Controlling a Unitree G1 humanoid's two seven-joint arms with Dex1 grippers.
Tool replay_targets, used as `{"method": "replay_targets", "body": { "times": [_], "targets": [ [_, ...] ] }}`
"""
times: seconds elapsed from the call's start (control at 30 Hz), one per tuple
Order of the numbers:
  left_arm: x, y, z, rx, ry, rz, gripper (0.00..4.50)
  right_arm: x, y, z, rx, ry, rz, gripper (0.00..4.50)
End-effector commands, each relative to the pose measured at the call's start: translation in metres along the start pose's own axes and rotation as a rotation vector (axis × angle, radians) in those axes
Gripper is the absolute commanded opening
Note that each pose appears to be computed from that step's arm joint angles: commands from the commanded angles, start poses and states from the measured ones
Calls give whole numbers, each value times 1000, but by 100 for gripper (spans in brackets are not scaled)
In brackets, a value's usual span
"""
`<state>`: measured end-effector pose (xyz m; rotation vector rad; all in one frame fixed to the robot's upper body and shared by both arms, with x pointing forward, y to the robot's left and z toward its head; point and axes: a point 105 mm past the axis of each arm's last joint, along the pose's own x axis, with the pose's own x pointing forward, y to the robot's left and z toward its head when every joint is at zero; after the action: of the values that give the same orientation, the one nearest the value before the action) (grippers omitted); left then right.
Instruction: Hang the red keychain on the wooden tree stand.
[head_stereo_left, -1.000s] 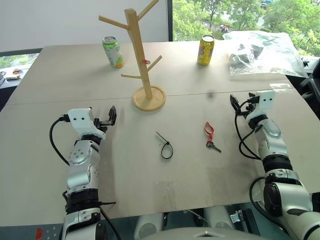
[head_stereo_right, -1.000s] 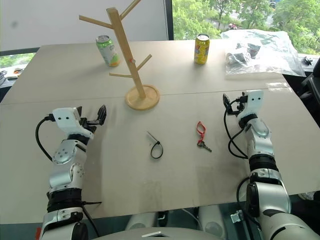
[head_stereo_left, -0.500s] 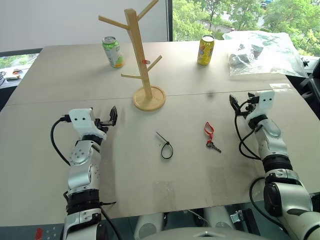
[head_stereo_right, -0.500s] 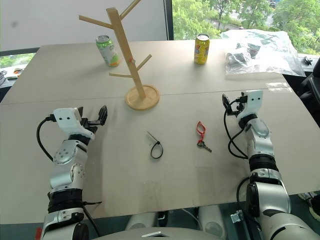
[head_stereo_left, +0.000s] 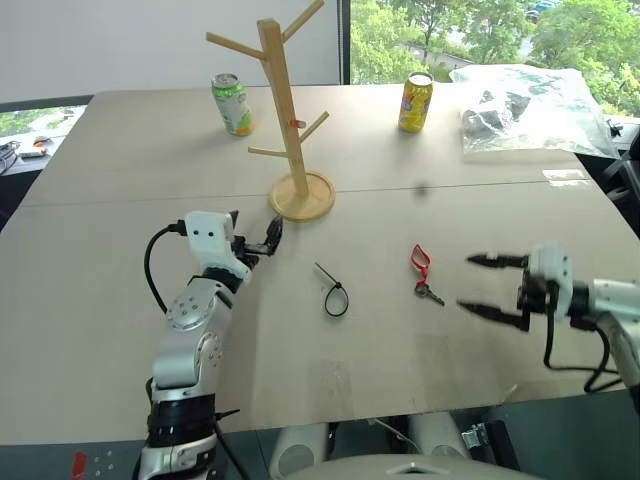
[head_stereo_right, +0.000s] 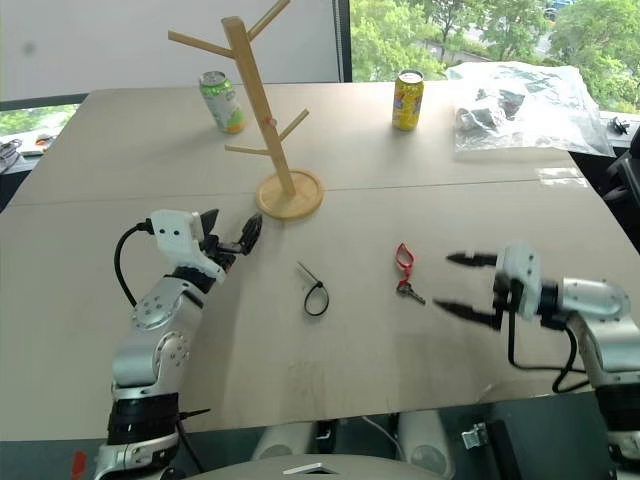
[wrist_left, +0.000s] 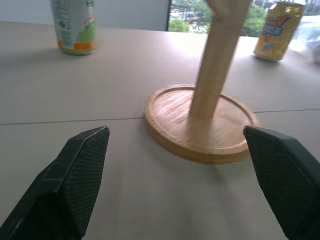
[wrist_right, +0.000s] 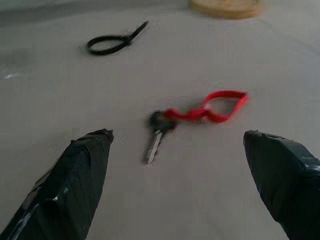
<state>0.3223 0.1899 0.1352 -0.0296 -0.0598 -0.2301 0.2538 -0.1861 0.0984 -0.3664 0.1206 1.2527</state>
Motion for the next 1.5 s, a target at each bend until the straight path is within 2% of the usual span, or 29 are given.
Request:
{"method": "replay_targets", "body": {
  "times": [0.03, 0.3, 0.5, 0.67, 1.03, 1.3, 1.5],
  "targets": [
    [-9, -24, 10, 9, 34, -87, 450, 3, 5, 13, -127, -32, 34, 447],
    [-42, -72, 1, 67, 223, -353, 450, 12, 9, 8, -142, -72, 31, 447],
    [-69, -82, -17, 98, 401, -508, 450, 14, 10, 6, -139, -71, 27, 447],
    [-77, -78, -34, 128, 527, -491, 450, 18, 9, 9, -155, -78, 1, 447],
    [-60, -83, -32, 119, 481, -434, 450, 18, 9, 12, -147, -83, -35, 447],
    [-46, -73, -44, 126, 550, -321, 450, 19, 6, 13, -151, -88, -65, 447],
    [-35, -84, -38, 146, 565, -334, 450, 17, 4, 13, -157, -83, -88, 447]
  ]
}}
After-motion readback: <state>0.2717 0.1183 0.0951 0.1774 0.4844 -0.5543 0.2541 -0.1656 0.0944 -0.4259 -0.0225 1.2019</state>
